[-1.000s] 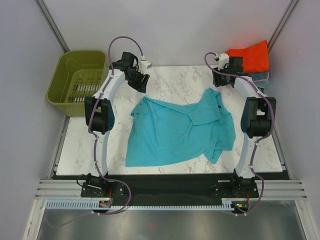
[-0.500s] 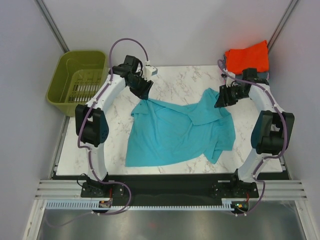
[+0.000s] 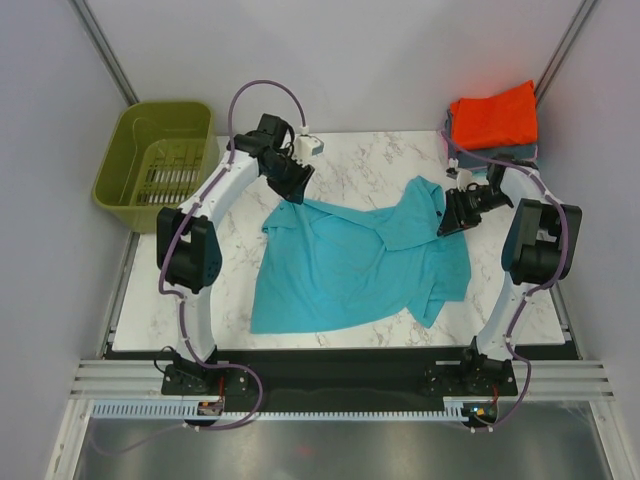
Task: Fold and stack the t-shirts
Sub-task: Flatten the tshirt out
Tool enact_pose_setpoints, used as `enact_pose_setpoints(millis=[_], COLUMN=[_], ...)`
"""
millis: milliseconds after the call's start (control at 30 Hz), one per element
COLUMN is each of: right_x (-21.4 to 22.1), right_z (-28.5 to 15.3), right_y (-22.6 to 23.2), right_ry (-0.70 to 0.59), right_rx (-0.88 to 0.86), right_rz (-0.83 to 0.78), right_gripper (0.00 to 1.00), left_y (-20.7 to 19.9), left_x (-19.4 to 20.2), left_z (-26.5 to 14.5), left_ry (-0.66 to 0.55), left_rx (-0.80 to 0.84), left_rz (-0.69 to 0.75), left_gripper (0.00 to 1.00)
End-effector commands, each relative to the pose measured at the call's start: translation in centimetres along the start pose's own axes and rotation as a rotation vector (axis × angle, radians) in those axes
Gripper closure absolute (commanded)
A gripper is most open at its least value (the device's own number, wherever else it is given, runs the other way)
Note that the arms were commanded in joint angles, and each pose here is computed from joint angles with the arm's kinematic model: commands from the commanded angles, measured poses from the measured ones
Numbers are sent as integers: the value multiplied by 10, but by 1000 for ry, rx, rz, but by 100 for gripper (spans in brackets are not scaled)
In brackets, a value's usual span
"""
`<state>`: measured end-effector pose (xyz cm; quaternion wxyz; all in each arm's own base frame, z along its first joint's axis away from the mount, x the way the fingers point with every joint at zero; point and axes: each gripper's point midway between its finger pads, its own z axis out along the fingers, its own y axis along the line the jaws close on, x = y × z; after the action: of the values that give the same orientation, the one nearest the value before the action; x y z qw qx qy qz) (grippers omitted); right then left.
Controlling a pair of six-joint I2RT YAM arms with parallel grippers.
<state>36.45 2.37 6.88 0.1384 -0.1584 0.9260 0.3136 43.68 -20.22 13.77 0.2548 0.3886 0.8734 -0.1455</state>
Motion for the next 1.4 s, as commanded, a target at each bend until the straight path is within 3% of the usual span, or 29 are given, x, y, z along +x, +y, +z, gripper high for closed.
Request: enact_pose_setpoints(millis=[0,1233,1367], right_x=[-10,3,2], right_z=[-8,14,16], right_y=[-7,-35,-34], right_ry=[-16,56,54], right_rx=[3,-27,-45], right_rz=[-22,112,119], right_gripper=[62,62,66], left_y=[-5,-17,-18], left_x=[-18,-23,-21], left_z=[-18,-14,-15], left_ry=[-60,-58,-51], left_rx=[-16,-11,-15], left_rz=[0,26,32], left_gripper=[46,47,47])
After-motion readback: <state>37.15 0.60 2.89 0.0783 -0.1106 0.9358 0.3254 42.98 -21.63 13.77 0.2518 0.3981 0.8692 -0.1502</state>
